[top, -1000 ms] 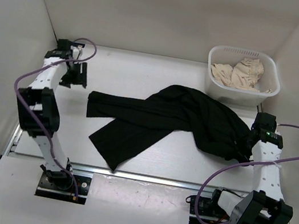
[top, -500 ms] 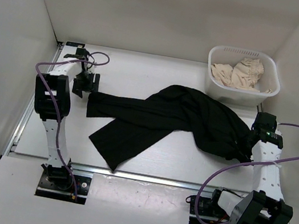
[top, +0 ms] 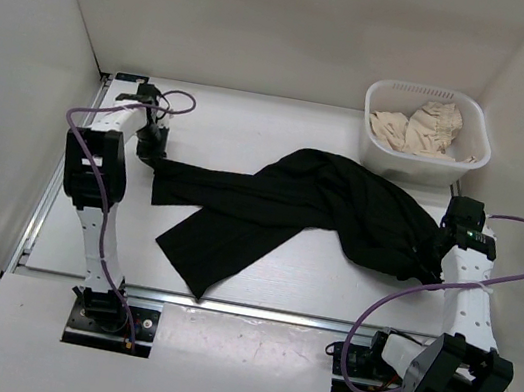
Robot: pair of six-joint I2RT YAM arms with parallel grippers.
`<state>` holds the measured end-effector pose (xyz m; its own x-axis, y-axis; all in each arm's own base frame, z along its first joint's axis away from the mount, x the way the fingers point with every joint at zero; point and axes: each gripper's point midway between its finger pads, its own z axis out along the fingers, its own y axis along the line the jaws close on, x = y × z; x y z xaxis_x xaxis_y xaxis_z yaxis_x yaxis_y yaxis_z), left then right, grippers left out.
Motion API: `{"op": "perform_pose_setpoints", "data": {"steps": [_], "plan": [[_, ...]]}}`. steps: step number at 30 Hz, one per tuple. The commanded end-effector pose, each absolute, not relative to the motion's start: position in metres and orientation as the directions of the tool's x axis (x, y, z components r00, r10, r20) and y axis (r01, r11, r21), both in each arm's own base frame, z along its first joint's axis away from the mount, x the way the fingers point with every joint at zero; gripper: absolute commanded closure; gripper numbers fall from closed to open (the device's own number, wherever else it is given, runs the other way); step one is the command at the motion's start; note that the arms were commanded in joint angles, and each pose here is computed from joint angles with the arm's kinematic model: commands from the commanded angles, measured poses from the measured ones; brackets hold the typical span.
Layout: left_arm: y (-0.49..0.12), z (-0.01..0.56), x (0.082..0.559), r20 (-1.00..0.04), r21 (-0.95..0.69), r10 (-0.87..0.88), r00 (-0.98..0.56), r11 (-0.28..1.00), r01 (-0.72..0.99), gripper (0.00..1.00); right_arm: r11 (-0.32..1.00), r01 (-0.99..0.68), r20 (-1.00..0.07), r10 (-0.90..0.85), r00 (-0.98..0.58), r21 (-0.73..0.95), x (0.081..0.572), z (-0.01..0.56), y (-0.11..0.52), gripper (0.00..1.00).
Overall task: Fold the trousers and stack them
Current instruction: Flatten the trousers out
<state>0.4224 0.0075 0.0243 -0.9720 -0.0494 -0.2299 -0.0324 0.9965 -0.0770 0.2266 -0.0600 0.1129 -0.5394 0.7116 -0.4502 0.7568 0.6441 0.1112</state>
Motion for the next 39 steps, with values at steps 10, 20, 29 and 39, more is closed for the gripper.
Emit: {"op": "perform_pose_setpoints", "data": {"steps": [10,20,29,39], "plan": [[0.001,0.081,0.410,-0.340,-0.036,-0.017,-0.940,0.999,-0.005,0.15,0.653,0.750,-0.483,0.693,-0.535,0.107,0.228,0.118,-0.065,1.00],[0.011,0.022,0.396,-0.193,0.044,-0.009,-0.981,0.999,-0.018,0.22,0.647,0.755,-0.480,0.700,-0.530,0.110,0.224,0.115,-0.064,1.00],[0.008,0.045,0.435,-0.305,0.042,0.000,-0.952,0.999,-0.014,0.27,0.647,0.754,-0.486,0.699,-0.525,0.115,0.224,0.117,-0.064,1.00],[0.002,0.053,0.434,-0.319,0.010,0.000,-0.948,1.000,-0.003,0.29,0.647,0.755,-0.480,0.700,-0.530,0.110,0.221,0.111,-0.063,1.00]]}}
